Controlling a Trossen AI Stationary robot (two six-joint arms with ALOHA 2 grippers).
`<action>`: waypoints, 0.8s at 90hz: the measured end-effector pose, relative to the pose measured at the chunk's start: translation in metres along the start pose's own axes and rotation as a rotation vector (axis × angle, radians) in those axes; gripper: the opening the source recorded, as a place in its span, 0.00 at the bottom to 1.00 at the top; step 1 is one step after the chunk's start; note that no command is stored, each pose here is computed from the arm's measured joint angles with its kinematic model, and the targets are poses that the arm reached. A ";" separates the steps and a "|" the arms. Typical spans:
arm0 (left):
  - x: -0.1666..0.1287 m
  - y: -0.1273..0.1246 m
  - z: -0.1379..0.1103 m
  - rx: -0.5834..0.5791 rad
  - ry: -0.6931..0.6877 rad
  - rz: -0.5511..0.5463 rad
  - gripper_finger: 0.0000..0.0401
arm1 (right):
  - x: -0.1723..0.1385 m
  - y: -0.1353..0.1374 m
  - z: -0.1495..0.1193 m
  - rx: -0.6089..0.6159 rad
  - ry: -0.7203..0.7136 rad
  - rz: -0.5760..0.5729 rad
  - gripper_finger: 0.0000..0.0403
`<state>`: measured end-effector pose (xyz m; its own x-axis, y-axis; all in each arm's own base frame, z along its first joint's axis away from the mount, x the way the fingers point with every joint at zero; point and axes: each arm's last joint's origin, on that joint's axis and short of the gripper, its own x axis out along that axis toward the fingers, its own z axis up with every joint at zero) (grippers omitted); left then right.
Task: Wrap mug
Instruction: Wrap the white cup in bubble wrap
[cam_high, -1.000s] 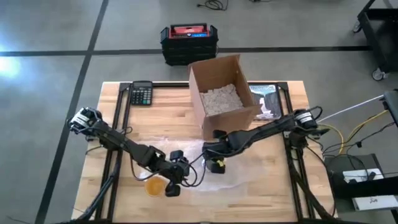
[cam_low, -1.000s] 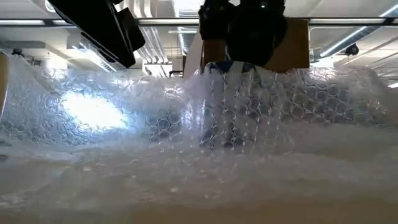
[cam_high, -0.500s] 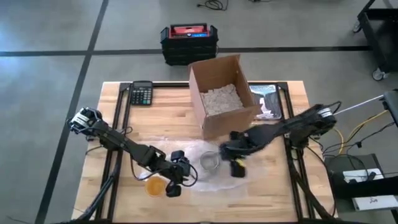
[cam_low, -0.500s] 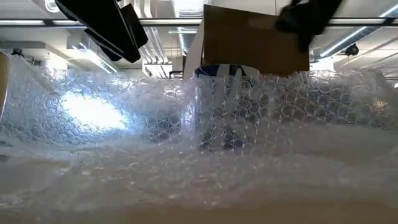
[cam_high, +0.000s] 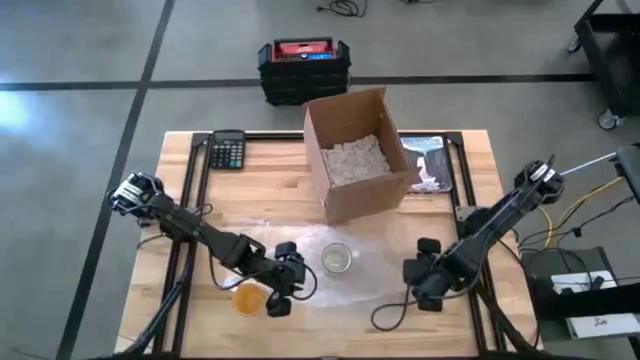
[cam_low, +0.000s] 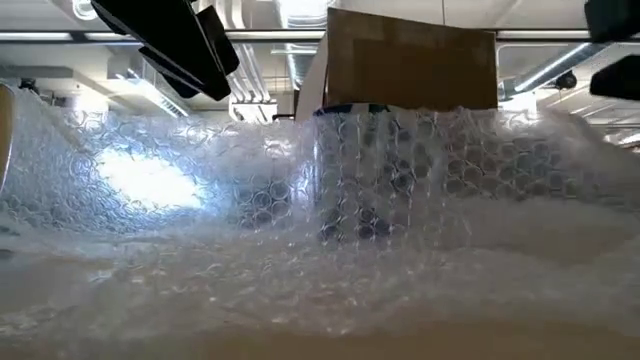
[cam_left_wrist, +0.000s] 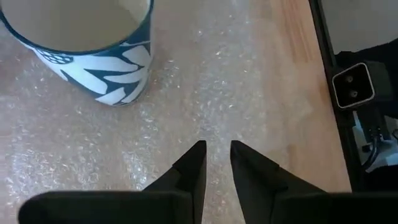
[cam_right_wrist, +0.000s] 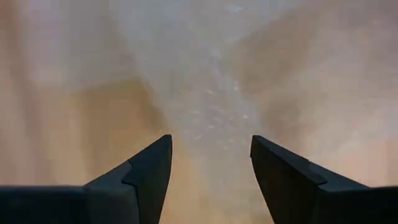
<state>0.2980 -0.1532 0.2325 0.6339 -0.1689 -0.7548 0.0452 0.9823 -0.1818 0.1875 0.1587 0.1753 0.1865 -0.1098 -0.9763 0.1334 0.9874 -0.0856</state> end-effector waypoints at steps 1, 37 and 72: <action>0.000 0.000 0.000 0.000 -0.001 0.000 0.15 | 0.002 0.000 0.000 0.000 -0.002 -0.004 0.49; 0.001 -0.003 0.005 -0.009 -0.059 -0.026 0.15 | 0.069 0.004 -0.007 -0.078 0.082 -0.159 0.32; 0.001 -0.002 0.005 0.014 -0.080 0.005 0.15 | -0.022 0.008 0.035 -0.226 -0.055 -0.245 0.01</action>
<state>0.3031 -0.1545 0.2352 0.6940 -0.1578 -0.7025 0.0523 0.9842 -0.1693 0.2187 0.1653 0.2026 0.2291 -0.3469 -0.9095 -0.0374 0.9305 -0.3644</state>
